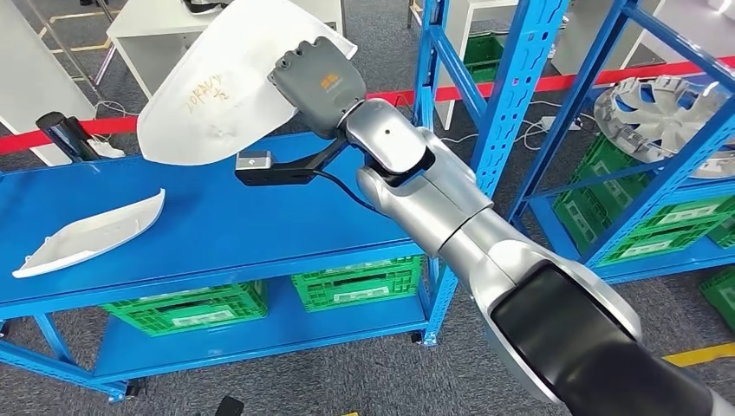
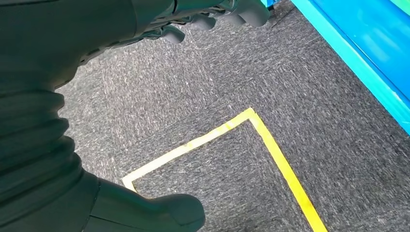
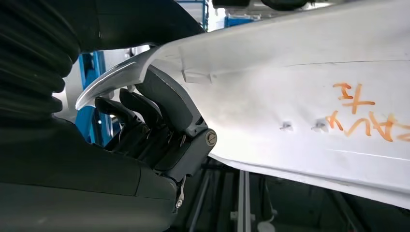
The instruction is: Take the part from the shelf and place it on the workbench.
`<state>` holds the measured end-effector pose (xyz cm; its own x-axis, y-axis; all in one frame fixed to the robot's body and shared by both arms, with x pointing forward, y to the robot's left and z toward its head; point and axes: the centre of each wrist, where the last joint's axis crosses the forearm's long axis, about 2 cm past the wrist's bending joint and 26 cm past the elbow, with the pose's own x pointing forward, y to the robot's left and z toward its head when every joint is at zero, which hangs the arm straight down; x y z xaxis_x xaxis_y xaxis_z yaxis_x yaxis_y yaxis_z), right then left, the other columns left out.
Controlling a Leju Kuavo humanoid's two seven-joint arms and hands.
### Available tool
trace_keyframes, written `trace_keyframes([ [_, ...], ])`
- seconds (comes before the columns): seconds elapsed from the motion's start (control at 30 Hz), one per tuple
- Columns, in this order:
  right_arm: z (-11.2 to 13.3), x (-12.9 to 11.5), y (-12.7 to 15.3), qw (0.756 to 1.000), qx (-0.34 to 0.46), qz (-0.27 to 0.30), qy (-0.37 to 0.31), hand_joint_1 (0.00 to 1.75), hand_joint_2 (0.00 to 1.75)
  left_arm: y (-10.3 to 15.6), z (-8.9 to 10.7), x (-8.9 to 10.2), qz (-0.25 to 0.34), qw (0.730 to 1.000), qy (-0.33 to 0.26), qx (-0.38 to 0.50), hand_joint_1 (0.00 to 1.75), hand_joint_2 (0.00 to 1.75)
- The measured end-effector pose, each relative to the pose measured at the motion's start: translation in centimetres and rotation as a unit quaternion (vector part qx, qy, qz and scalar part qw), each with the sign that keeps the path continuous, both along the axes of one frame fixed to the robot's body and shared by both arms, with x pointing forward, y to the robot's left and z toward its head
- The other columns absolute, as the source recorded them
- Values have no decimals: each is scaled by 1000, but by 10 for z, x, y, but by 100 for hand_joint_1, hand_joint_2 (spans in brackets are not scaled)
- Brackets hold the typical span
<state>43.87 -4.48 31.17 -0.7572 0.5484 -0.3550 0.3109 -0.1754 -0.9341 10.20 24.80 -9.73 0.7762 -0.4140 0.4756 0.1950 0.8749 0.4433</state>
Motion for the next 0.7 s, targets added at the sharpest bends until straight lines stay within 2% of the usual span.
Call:
trace_keyframes([
  [0.7, 2, -8, 11, 999, 9, 32, -14, 175, 175, 3, 0, 0, 10, 1000, -3, 3, 0, 175],
])
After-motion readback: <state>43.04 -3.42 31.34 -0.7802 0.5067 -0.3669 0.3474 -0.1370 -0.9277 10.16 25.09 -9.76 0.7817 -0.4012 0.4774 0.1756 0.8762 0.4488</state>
